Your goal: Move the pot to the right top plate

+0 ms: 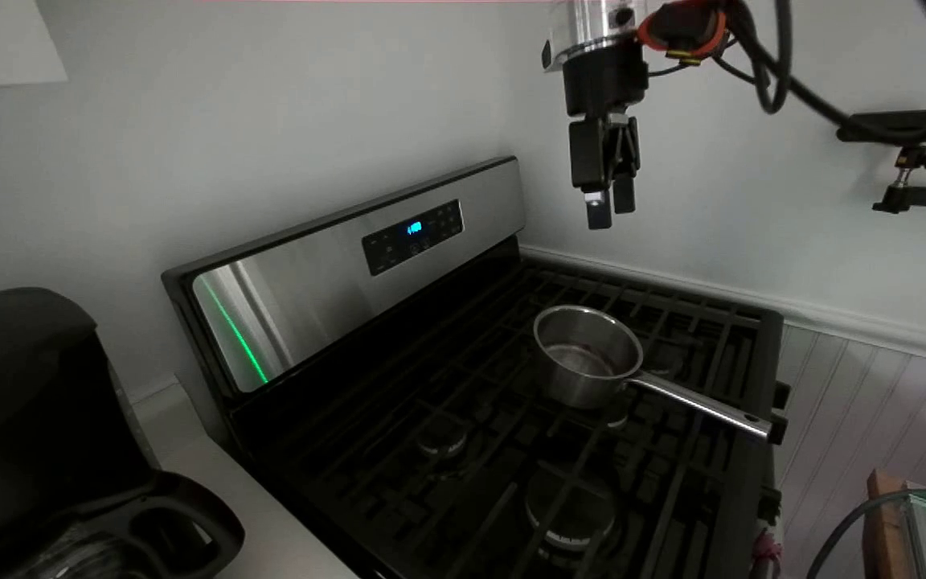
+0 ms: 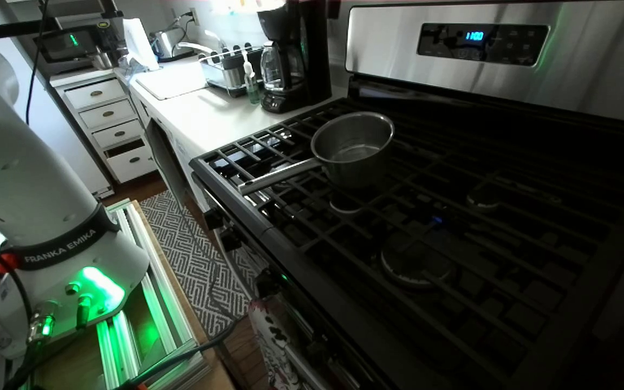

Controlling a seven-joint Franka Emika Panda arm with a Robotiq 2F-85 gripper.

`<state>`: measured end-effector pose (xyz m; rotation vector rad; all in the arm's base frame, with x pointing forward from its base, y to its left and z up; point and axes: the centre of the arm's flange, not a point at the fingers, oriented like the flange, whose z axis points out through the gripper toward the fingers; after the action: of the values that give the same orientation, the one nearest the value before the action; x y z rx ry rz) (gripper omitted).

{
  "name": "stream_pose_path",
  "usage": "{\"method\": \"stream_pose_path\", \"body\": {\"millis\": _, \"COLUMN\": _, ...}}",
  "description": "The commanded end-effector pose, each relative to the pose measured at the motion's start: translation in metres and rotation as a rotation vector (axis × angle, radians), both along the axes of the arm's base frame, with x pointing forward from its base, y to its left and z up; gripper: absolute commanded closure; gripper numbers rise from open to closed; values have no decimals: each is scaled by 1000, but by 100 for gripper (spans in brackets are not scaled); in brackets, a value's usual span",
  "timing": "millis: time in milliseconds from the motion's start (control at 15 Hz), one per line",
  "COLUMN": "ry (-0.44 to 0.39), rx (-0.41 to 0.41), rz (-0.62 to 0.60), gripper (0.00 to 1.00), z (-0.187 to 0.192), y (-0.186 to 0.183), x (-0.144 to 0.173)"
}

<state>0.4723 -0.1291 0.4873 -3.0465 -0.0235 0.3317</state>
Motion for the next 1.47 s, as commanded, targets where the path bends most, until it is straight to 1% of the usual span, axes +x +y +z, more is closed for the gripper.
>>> {"method": "stream_pose_path", "body": {"millis": 0, "ry": -14, "rx": -12, "rz": 35, "gripper": 0, "z": -40, "y": -47, "x": 24}}
{"method": "stream_pose_path", "body": {"millis": 67, "ry": -17, "rx": -3, "rz": 52, "gripper": 0, "z": -49, "y": -56, "x": 26}}
{"method": "stream_pose_path", "body": {"millis": 333, "ry": -54, "rx": -40, "rz": 125, "gripper": 0, "z": -83, "y": -78, "x": 30}}
{"method": "stream_pose_path", "body": {"millis": 400, "ry": -67, "rx": -36, "rz": 119, "gripper": 0, "z": -87, "y": -81, "x": 32}}
{"method": "stream_pose_path", "body": {"millis": 467, "ry": -44, "rx": -26, "rz": 91, "gripper": 0, "z": -79, "y": -72, "x": 28}}
{"method": "stream_pose_path", "body": {"millis": 600, "ry": -51, "rx": -31, "rz": 98, "gripper": 0, "z": -87, "y": -76, "x": 31}}
{"method": "stream_pose_path", "body": {"millis": 800, "ry": -52, "rx": -31, "rz": 98, "gripper": 0, "z": -87, "y": -76, "x": 31}}
{"method": "stream_pose_path", "body": {"millis": 867, "ry": -23, "rx": -22, "rz": 110, "gripper": 0, "z": -98, "y": -80, "x": 32}}
{"method": "stream_pose_path", "body": {"millis": 933, "ry": -2, "rx": -33, "rz": 106, "gripper": 0, "z": -104, "y": -82, "x": 29}}
{"method": "stream_pose_path", "body": {"millis": 1067, "ry": 51, "rx": 1, "rz": 151, "gripper": 0, "z": -109, "y": -80, "x": 17}}
{"method": "stream_pose_path", "body": {"millis": 1200, "ry": 124, "rx": 20, "rz": 174, "gripper": 0, "z": -116, "y": -79, "x": 3}}
{"method": "stream_pose_path", "body": {"millis": 1333, "ry": 177, "rx": 21, "rz": 184, "gripper": 0, "z": -124, "y": -76, "x": -12}}
{"method": "stream_pose_path", "body": {"millis": 1400, "ry": 202, "rx": 9, "rz": 197, "gripper": 0, "z": -128, "y": -74, "x": -21}}
